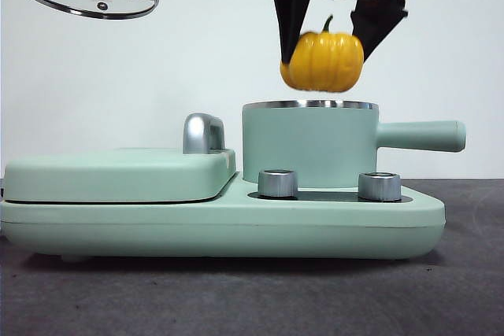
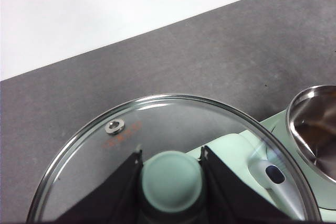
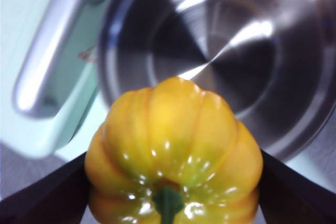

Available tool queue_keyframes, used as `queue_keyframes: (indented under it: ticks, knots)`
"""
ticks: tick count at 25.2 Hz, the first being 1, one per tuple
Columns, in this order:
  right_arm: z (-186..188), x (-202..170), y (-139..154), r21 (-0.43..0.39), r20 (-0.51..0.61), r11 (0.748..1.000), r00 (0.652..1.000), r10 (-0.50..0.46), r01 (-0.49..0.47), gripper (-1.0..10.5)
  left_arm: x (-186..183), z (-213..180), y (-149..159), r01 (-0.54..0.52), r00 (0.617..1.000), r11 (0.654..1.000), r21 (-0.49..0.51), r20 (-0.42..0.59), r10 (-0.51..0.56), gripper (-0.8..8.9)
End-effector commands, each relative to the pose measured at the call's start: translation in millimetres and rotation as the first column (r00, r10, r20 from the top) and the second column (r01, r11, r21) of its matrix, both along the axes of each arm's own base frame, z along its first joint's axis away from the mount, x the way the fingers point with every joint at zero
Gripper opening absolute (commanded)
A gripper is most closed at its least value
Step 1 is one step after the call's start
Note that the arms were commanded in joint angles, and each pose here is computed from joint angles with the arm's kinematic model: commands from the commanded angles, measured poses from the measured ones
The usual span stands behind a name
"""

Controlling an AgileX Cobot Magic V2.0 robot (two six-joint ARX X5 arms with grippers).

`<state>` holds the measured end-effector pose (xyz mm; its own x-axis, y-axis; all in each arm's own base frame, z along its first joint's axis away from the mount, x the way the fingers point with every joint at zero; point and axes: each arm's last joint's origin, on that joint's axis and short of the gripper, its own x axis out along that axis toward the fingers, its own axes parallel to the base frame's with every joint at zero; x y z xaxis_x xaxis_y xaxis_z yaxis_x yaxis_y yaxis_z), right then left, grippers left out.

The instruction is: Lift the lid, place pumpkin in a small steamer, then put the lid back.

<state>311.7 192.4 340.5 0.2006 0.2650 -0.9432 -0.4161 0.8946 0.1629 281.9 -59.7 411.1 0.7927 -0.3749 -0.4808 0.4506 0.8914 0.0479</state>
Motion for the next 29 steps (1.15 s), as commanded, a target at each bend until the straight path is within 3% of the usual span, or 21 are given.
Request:
queue_keyframes:
  ticks: [1, 12, 20, 29]
  knots:
    - [-3.0, 14.5, 5.0, 0.003, 0.023, 1.0, 1.0, 0.019, -0.019, 2.9, 1.0, 7.3, -0.8, 0.002, 0.999, 1.0, -0.016, 0.033, -0.001, 0.24]
    - [-52.0, 63.7, 17.4, -0.031, -0.024, 1.0, 1.0, 0.001, -0.002, 2.9, 4.4, 4.3, -1.4, 0.002, 1.0, 1.0, -0.014, 0.023, -0.001, 0.24]
    - [-78.2, 72.3, 27.3, -0.078, -0.053, 0.997, 0.999, 0.007, -0.011, 2.9, 7.6, 2.2, -2.0, 0.002, 1.0, 1.0, -0.013, 0.02, -0.001, 0.24]
    - [-81.9, 68.4, 34.7, -0.128, -0.045, 0.992, 0.999, 0.015, -0.021, 2.9, 7.7, 2.3, -2.0, 0.002, 1.0, 1.0, -0.014, 0.022, -0.001, 0.24]
